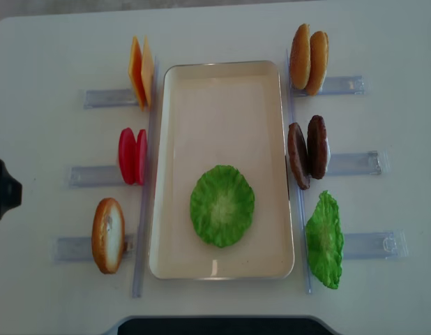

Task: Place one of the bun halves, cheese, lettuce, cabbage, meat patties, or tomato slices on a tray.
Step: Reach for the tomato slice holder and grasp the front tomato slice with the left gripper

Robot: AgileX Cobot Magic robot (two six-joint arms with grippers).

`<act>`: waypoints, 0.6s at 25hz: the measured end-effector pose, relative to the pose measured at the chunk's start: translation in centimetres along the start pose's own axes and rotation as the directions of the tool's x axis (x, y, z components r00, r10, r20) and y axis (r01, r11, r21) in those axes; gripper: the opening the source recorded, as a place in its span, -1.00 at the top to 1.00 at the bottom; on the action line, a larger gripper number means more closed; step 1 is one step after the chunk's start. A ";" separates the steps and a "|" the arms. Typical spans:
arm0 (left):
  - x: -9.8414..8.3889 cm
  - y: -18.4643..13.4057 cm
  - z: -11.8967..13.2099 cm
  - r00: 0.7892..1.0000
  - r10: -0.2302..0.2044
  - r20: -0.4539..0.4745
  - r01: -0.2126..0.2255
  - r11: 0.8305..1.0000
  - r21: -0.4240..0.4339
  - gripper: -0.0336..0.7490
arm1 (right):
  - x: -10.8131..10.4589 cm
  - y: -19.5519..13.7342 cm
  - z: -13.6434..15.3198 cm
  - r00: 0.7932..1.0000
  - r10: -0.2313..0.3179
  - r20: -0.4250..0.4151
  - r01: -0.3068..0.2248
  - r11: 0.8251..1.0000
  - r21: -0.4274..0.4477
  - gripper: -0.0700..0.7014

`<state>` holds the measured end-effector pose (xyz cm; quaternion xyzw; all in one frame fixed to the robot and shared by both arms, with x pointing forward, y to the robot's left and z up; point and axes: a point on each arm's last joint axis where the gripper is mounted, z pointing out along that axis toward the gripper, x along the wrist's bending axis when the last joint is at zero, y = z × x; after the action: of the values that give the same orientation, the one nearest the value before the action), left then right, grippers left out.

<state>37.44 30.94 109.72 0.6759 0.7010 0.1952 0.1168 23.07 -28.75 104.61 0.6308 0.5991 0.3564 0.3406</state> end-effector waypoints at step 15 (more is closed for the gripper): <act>-0.6 9.7 3.3 0.997 -0.066 -0.035 0.069 0.991 0.118 -0.66 | 0.0 0.0 0.0 1.000 0.000 0.000 0.000 1.000 0.000 -0.51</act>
<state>47.68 30.87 110.88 0.6544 0.7357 0.1592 0.0720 23.07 -28.75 104.61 0.6308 0.5991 0.3564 0.3406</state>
